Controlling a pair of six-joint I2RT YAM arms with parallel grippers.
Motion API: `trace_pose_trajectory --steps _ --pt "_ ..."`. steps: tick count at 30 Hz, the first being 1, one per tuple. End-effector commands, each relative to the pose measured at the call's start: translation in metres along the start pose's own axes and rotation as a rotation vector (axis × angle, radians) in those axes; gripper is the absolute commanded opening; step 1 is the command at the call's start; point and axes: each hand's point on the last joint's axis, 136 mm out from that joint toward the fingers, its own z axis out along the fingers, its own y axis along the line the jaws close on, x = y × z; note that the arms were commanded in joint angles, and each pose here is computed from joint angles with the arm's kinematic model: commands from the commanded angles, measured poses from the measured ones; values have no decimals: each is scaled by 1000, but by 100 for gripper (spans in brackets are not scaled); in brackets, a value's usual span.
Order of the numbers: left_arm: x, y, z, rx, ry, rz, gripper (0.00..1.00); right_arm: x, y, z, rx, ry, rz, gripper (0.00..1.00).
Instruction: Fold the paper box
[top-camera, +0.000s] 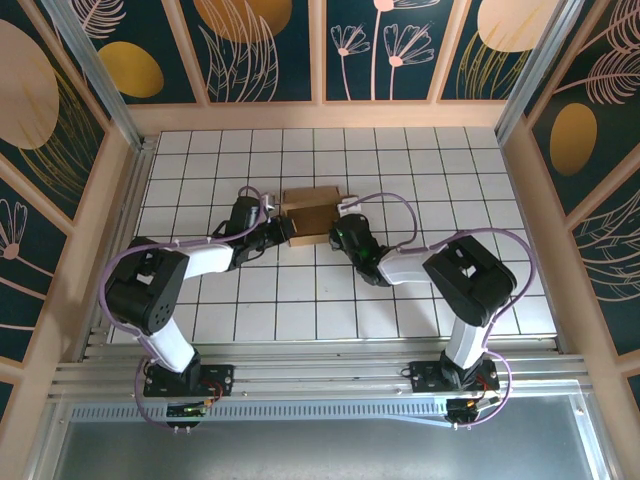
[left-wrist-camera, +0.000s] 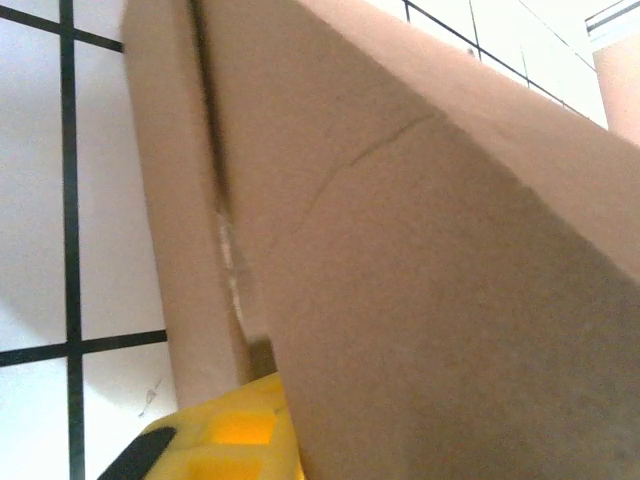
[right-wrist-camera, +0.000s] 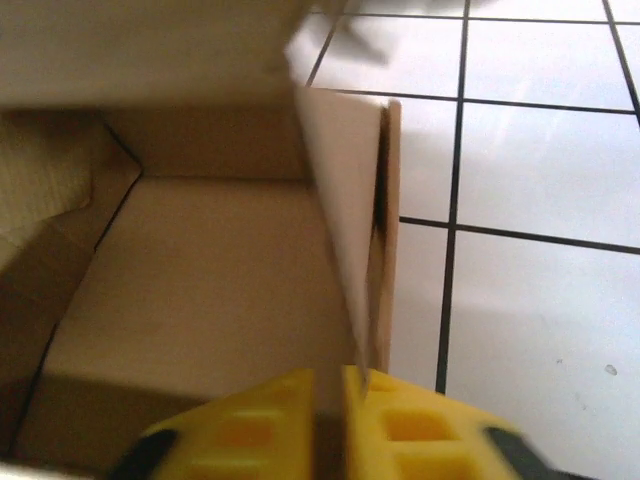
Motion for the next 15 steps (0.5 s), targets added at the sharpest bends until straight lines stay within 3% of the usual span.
trace_pose_trajectory --steps 1,3,8,11,15 --pt "18 15 -9 -87 46 -8 28 -6 5 -18 -33 -10 37 28" --pt "13 15 -15 -101 24 4 33 -11 2 -27 -35 -28 59 36" --pt "8 10 -29 -98 -21 32 35 -24 0 -52 -67 -68 74 53" --pt "8 3 -36 -63 -29 52 49 -32 2 -69 -108 -83 74 61" --pt "8 -8 -48 -11 -52 55 51 -49 11 -99 -213 -114 86 65"
